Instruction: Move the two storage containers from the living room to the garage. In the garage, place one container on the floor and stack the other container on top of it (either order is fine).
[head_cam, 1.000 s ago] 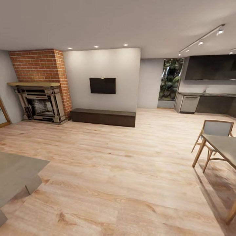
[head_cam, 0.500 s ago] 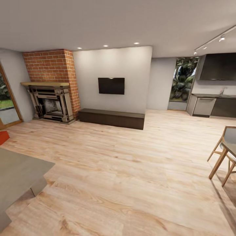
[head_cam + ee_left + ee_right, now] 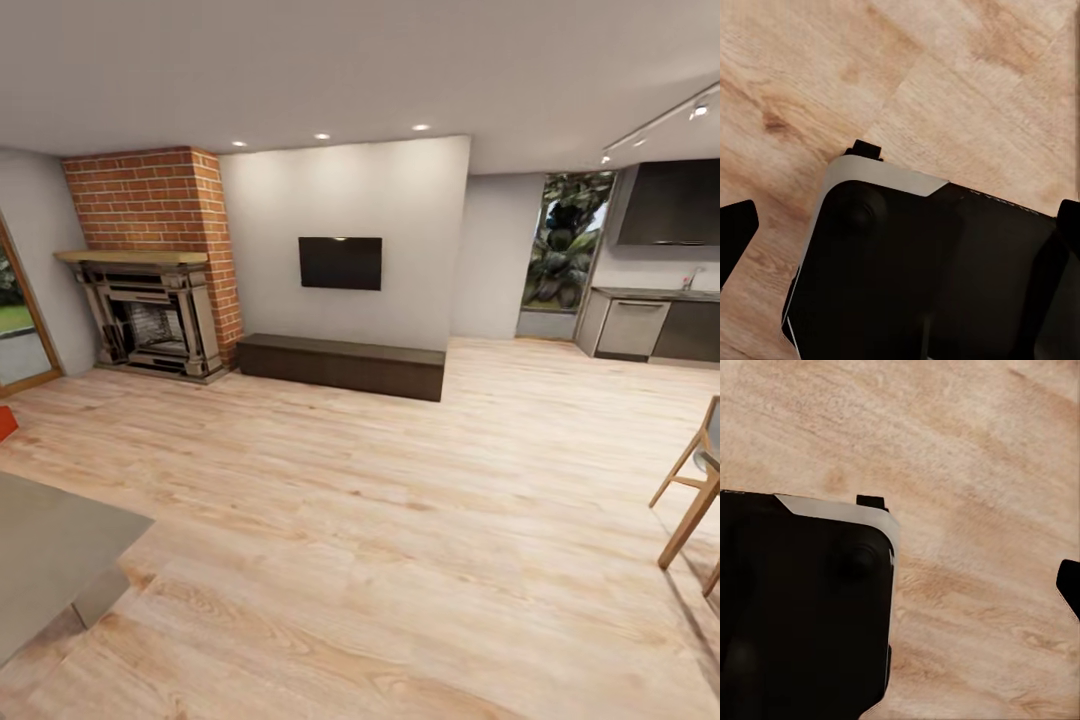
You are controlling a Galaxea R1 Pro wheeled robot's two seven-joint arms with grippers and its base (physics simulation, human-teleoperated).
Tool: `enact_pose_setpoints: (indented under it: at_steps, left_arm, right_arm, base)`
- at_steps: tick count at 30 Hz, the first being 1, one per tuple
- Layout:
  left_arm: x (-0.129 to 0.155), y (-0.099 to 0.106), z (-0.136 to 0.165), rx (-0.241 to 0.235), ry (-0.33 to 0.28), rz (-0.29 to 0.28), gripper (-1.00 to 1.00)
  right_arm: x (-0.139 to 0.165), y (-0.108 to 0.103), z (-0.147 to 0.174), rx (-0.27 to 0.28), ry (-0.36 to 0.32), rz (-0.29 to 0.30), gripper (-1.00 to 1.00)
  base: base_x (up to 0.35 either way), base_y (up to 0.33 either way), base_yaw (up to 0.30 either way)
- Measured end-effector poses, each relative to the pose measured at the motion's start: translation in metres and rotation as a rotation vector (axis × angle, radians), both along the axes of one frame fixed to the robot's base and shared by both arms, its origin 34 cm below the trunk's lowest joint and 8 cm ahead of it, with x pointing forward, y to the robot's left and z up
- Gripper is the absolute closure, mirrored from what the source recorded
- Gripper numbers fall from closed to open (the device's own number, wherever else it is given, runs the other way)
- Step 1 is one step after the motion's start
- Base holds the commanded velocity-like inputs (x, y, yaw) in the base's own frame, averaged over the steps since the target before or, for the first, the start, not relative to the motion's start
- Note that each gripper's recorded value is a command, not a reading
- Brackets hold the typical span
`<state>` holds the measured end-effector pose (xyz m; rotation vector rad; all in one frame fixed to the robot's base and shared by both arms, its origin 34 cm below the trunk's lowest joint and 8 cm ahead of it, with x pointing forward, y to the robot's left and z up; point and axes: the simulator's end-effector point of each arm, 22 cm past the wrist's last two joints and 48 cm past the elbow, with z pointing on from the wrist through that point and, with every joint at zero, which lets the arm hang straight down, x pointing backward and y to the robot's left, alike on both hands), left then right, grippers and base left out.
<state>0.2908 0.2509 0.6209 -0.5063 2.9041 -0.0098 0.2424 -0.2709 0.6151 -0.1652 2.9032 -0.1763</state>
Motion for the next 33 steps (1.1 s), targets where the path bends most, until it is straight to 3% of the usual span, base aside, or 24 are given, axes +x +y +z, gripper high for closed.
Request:
enact_pose_setpoints:
  at_steps: [33]
  left_arm:
    - [0.0, 0.0, 0.0, 0.0, 0.0, 0.0, -1.0]
  right_arm:
    - [-0.0004, 0.0007, -0.0001, 0.0, 0.002, -0.001, -1.0]
  base:
    - [0.322, 0.0, 0.0]
